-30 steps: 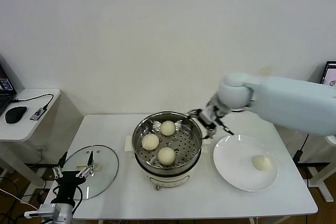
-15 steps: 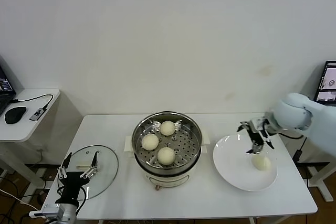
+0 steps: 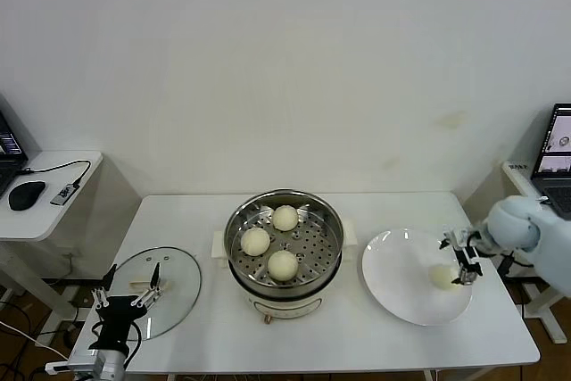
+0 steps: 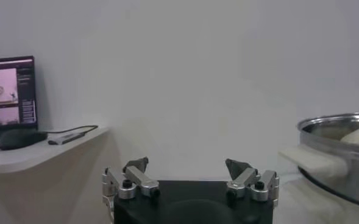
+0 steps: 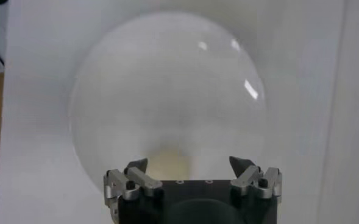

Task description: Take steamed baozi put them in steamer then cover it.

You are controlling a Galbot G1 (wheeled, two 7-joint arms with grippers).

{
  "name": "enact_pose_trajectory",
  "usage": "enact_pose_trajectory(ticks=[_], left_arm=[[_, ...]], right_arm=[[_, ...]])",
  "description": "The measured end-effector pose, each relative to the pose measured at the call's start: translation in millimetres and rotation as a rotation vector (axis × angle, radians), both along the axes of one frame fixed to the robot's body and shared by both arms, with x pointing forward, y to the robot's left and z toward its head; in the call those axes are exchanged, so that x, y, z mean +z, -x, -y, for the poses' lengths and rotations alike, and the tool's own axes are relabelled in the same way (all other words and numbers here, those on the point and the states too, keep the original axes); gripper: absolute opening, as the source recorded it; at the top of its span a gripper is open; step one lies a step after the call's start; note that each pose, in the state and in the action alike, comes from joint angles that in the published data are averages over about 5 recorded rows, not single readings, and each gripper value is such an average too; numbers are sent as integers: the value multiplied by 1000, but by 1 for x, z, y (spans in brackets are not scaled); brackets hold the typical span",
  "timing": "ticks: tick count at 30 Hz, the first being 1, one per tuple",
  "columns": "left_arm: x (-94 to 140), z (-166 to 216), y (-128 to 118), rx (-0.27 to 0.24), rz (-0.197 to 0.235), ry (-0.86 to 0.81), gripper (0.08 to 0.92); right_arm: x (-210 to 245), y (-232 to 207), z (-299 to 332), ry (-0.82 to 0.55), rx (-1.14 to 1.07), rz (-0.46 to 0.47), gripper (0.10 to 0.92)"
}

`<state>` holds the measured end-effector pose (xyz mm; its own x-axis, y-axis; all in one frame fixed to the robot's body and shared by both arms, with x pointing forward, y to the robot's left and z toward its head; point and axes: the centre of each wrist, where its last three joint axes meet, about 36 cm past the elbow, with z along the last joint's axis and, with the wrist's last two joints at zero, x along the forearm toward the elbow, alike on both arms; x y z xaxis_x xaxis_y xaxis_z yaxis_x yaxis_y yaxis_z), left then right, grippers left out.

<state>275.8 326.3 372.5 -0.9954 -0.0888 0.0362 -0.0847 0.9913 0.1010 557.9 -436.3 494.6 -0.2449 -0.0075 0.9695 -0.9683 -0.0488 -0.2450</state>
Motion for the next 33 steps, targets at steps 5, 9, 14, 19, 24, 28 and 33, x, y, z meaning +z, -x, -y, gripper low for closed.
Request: enact_pose_trajectory(ticks=[5, 9, 14, 19, 24, 28, 33], left_arm=[[0, -1, 0, 4, 0, 0, 823], [-1, -1, 0, 7, -2, 0, 823], [-1, -1, -1, 8, 0, -1, 823], [-1, -2, -3, 6, 4, -5, 823], [-1, -1, -2, 10, 4, -1, 823], [-3, -1, -2, 11, 2, -1, 823], [-2, -2, -4, 9, 4, -2, 823]], right_arm=[[-20, -2, 7, 5, -30, -15, 821], [-31, -5, 10, 6, -45, -19, 799], [-41, -8, 9, 6, -54, -25, 746], [-45, -10, 6, 6, -61, -27, 669], [-44, -10, 6, 9, -62, -35, 572], [-38, -10, 6, 12, -58, -40, 553], [-18, -15, 3, 9, -55, -29, 545]])
